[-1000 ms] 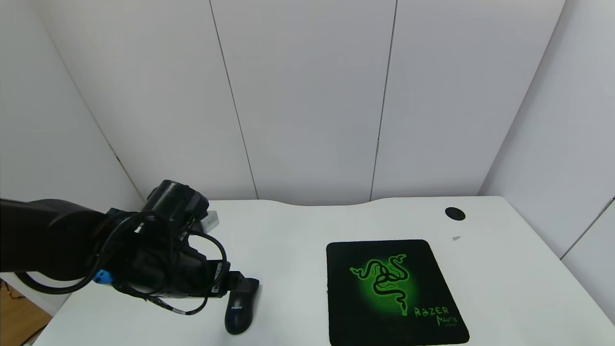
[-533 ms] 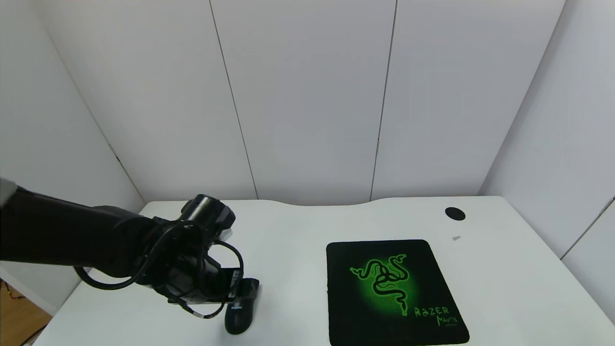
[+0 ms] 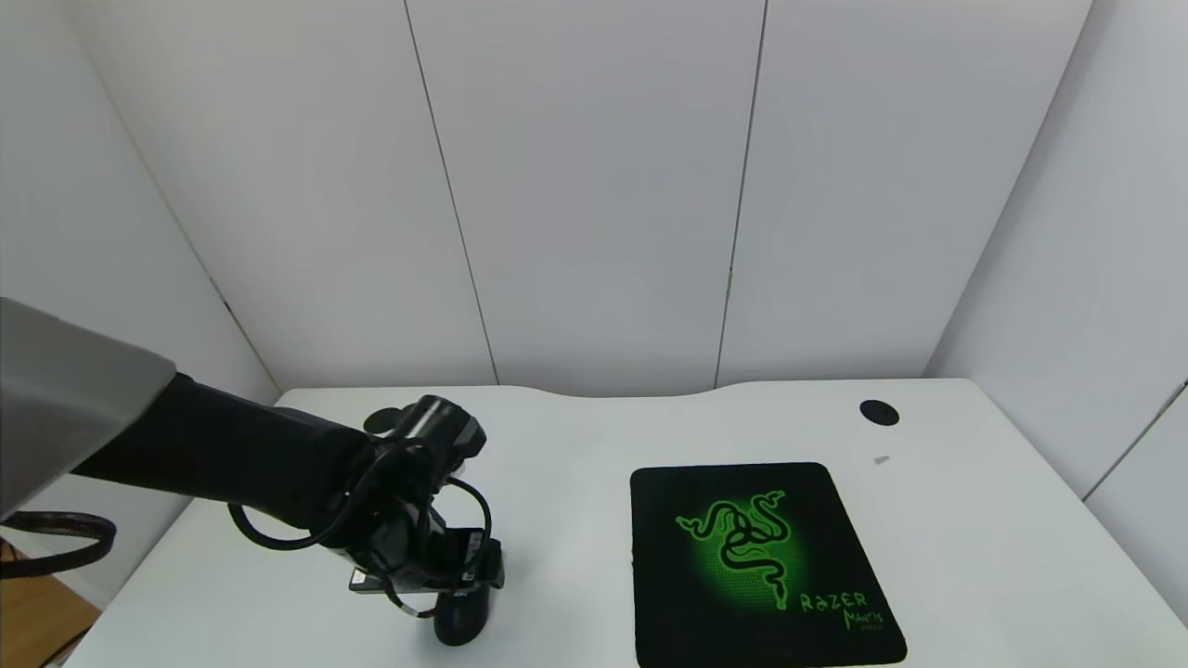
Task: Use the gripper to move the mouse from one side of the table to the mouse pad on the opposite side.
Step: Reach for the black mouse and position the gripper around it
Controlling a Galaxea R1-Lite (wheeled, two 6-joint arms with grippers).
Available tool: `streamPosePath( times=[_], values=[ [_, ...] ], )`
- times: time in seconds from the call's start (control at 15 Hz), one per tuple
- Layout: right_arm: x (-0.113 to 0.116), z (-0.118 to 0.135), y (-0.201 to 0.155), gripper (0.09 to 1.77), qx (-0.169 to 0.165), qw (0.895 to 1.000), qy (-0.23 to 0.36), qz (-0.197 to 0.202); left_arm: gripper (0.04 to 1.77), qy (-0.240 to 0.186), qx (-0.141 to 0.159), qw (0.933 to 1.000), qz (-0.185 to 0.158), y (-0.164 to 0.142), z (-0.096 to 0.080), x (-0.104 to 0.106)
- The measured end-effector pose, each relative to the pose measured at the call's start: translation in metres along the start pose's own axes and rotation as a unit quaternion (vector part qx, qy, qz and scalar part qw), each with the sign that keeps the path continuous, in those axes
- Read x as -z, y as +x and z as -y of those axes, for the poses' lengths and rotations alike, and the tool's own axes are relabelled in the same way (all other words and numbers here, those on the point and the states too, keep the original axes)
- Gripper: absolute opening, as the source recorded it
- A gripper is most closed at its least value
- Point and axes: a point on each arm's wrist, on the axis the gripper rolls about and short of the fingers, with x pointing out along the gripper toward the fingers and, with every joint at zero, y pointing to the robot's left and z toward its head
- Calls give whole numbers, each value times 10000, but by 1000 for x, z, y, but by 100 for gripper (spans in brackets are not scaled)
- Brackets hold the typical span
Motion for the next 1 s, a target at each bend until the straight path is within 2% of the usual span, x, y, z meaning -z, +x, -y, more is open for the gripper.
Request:
streamPosePath(
  times=[0.33, 0.53, 1.0],
  values=[
    [0, 0, 0, 171, 2, 10000, 0, 0, 172, -85, -60, 9999, -132, 11, 2, 0],
    [0, 0, 0, 171, 0, 10000, 0, 0, 172, -168, -38, 9999, -13, 17, 4, -2],
    [0, 0, 0, 171, 2, 10000, 0, -2, 172, -202, -95, 9997, -69, 25, 4, -2]
  ],
)
